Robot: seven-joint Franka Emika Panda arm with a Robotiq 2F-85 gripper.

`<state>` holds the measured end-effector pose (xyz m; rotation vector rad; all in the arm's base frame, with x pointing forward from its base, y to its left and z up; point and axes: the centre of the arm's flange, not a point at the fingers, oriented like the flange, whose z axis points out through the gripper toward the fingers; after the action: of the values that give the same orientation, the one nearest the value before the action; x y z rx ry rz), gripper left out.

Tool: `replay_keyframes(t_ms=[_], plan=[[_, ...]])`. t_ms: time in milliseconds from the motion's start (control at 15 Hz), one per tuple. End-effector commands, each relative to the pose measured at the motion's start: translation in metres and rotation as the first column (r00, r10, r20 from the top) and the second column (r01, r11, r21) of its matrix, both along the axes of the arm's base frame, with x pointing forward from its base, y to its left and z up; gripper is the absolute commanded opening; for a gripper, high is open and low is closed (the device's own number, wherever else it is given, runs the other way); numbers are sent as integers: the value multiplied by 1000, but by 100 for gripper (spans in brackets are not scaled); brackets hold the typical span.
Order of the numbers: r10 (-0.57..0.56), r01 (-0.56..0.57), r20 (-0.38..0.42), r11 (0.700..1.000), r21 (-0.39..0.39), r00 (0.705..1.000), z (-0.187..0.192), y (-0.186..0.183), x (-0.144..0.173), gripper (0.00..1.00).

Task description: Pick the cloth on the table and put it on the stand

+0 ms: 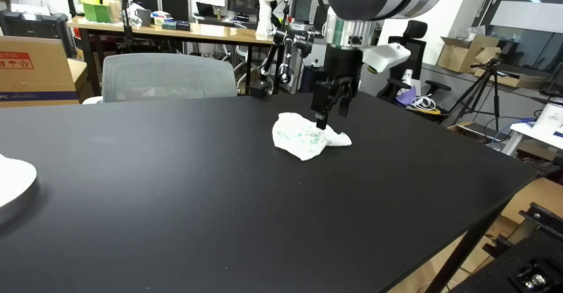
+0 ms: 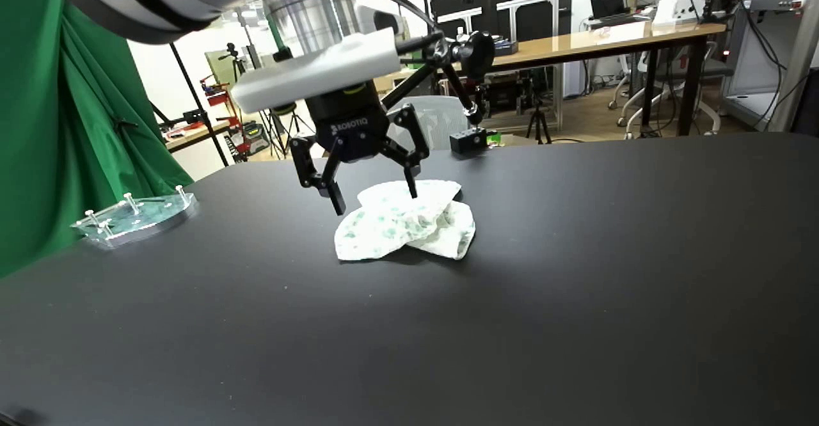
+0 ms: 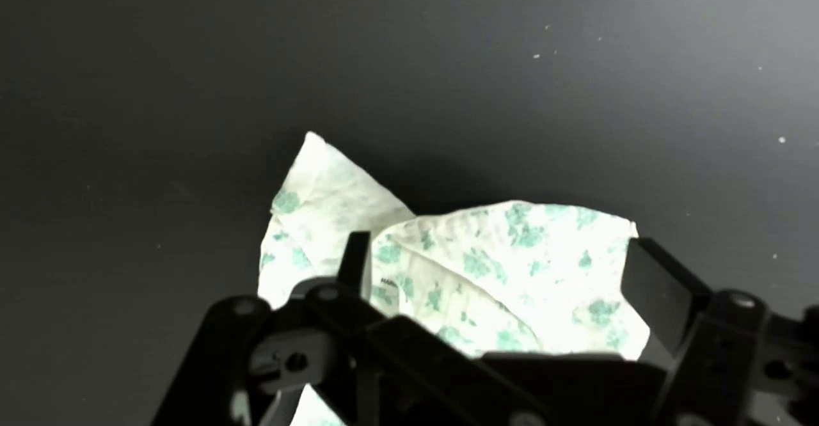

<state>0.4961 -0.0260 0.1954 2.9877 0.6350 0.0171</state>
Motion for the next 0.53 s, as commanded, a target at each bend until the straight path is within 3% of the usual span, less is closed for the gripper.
replay_keyframes(t_ms=[0, 467], plan=[[2, -3, -43, 1000, -12, 999, -36, -9, 19, 100], [25, -25, 3, 999, -42, 1000, -65, -5, 38, 100]])
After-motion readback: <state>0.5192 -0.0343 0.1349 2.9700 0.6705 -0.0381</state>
